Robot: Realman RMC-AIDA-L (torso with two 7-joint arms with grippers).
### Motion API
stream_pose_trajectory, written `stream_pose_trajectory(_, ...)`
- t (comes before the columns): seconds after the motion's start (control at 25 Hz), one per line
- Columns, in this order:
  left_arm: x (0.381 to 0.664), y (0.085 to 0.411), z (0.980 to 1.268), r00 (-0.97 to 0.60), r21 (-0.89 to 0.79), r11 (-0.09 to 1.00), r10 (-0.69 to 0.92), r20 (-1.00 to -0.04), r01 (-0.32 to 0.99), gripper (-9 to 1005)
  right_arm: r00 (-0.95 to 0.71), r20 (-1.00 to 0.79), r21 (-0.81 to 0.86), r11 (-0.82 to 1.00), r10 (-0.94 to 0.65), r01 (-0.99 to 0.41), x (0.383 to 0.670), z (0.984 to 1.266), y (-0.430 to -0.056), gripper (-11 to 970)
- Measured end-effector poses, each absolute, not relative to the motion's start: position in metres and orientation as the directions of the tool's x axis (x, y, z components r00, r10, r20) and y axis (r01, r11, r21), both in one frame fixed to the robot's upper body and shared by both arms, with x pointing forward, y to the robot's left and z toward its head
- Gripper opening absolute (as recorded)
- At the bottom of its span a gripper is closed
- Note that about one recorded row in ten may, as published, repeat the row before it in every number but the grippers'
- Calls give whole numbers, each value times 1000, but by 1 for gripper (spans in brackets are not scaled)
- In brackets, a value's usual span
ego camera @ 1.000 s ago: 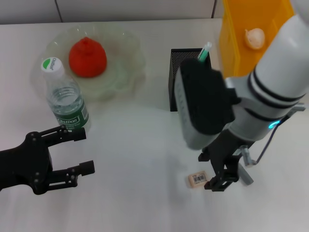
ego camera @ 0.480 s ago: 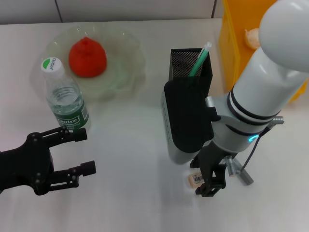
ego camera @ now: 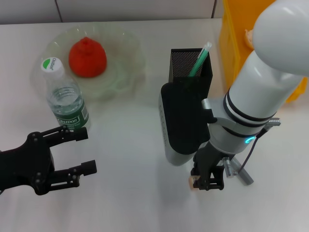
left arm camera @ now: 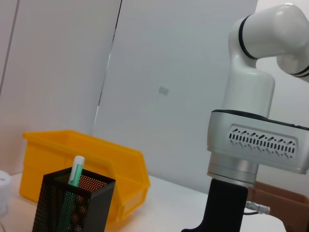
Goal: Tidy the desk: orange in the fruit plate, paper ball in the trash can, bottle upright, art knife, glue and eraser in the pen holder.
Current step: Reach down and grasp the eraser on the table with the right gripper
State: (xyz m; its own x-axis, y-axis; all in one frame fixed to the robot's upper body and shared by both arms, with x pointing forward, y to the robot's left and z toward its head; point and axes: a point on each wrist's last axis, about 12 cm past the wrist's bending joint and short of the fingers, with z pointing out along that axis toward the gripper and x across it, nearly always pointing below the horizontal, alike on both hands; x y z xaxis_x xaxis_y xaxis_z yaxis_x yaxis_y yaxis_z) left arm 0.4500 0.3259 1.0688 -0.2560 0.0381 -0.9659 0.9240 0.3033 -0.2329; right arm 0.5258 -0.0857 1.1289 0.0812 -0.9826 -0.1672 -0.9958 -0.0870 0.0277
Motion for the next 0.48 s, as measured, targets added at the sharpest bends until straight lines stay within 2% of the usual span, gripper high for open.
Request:
stream_pose_trajectory(0.12, 449, 325, 1069, -256, -236, 297, 31, -966, 925, 800, 82, -174, 21, -87, -981, -996, 525, 1132, -84, 219)
stream_pose_trajectory(0.48, 446, 326, 1068, -259, -240, 298, 24, -966, 924, 800, 65, -198, 20, -70, -978, -997, 523, 1148, -89, 178)
